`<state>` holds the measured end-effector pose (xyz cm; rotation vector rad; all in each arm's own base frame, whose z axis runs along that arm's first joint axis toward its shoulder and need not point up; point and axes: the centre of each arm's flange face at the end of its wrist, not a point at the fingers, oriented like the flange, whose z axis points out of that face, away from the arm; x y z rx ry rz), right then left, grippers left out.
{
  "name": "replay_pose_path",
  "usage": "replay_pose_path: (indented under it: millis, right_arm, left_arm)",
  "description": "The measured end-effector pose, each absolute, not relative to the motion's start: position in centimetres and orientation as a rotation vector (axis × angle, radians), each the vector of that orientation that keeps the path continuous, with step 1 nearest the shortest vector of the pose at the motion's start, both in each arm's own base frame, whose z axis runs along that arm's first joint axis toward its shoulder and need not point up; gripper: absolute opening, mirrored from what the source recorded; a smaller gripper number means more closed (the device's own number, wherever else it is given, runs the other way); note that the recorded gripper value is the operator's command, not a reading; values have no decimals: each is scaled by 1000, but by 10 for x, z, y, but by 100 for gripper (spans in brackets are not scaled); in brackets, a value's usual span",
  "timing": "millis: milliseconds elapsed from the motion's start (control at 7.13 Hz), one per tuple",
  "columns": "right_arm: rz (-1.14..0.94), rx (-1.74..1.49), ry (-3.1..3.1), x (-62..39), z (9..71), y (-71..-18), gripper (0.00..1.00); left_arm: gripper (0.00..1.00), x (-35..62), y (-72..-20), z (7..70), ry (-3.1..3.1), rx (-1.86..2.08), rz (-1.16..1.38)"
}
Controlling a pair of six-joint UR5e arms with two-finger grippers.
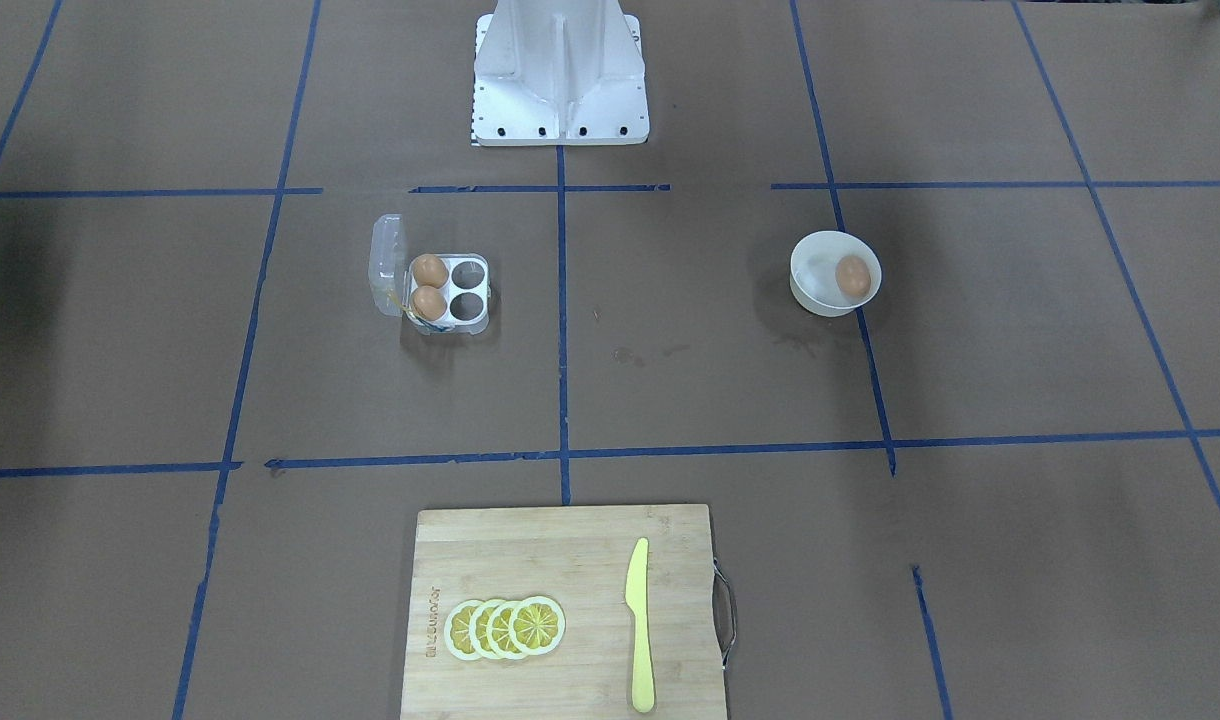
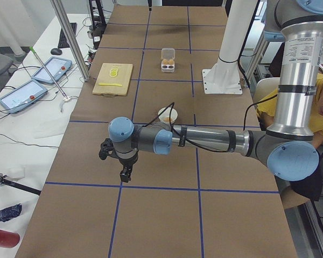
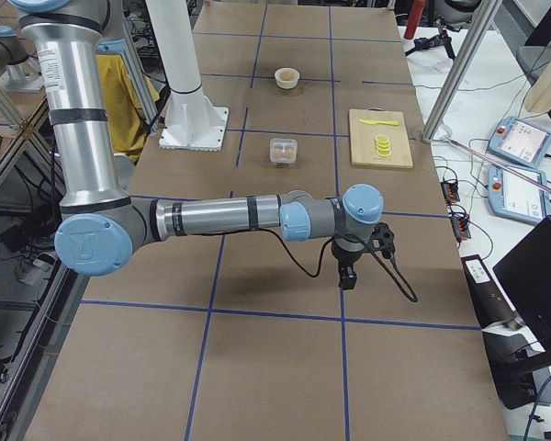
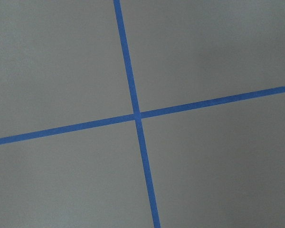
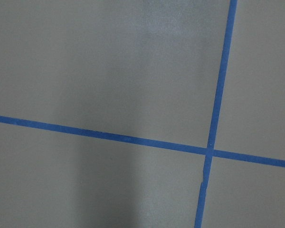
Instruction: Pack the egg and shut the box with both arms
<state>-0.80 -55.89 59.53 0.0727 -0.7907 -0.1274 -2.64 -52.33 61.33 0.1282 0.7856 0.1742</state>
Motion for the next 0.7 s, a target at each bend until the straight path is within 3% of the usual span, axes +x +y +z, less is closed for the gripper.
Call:
replay_pose_path:
  millis: [421, 701]
  right_arm:
    - [-130, 67, -803, -11, 596, -558, 100]
    - [-149, 66, -811, -20, 593, -559, 100]
  left_arm:
    - [100, 7, -525, 608, 926, 188, 258]
    - [100, 80, -525, 554, 1025, 173, 277]
